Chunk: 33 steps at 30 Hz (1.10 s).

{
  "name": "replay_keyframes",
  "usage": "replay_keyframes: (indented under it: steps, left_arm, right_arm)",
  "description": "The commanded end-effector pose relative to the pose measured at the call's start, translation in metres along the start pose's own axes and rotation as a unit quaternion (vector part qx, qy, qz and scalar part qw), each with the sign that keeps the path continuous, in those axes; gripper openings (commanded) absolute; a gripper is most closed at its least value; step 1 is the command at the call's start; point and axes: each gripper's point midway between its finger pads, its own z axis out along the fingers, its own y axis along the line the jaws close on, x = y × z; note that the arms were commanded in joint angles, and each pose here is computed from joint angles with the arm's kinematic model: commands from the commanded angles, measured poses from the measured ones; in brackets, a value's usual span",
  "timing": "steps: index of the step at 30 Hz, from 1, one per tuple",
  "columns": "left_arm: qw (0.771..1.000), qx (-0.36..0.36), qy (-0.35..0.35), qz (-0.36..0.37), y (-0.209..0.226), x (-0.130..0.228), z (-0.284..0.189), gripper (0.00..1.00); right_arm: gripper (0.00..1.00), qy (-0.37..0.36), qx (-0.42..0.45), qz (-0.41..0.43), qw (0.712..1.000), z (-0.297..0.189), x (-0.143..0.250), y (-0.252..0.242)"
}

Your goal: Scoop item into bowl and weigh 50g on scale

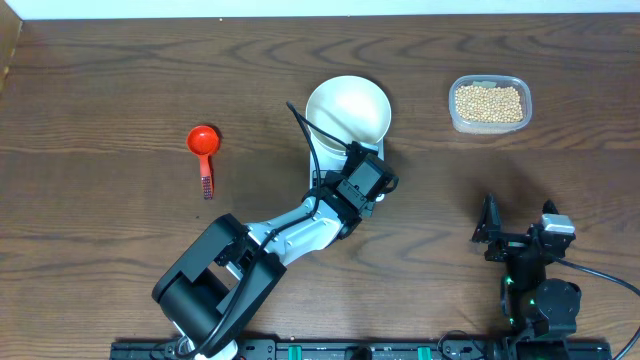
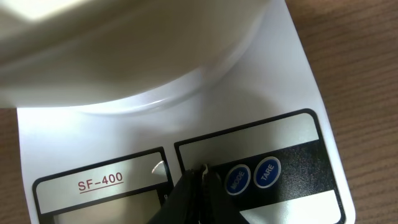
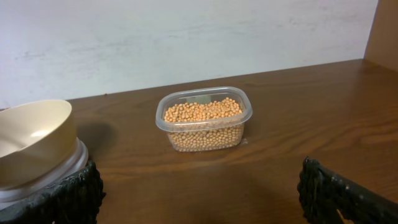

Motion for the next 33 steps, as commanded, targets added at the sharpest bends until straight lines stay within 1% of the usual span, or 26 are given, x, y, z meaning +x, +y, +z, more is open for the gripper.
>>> replay_keyframes:
  steps: [1, 13, 20, 24, 33]
  left_arm:
    - [0.983, -0.048, 0.172, 0.042, 0.037, 0.126, 0.036, 0.07]
    - [0.985, -0.045, 0.164, 0.042, 0.036, 0.123, 0.037, 0.07]
    - [0.987, -0.034, 0.148, 0.049, 0.031, 0.115, 0.040, 0.07]
    - [0.985, 0.005, 0.163, 0.055, 0.018, 0.120, 0.039, 0.07]
    - [0.983, -0.006, 0.174, 0.060, 0.023, 0.126, 0.037, 0.07]
  right_arm:
    - [0.99, -0.001, -0.002, -0.004, 1.000, 0.000, 0.000, 0.001]
    - [0.99, -0.001, -0.002, -0.004, 1.000, 0.000, 0.000, 0.001]
    - [0.99, -0.001, -0.002, -0.004, 1.000, 0.000, 0.000, 0.001]
    - [0.99, -0.001, -0.002, -0.004, 1.000, 0.000, 0.000, 0.001]
    - [0.99, -0.001, -0.002, -0.004, 1.000, 0.000, 0.000, 0.001]
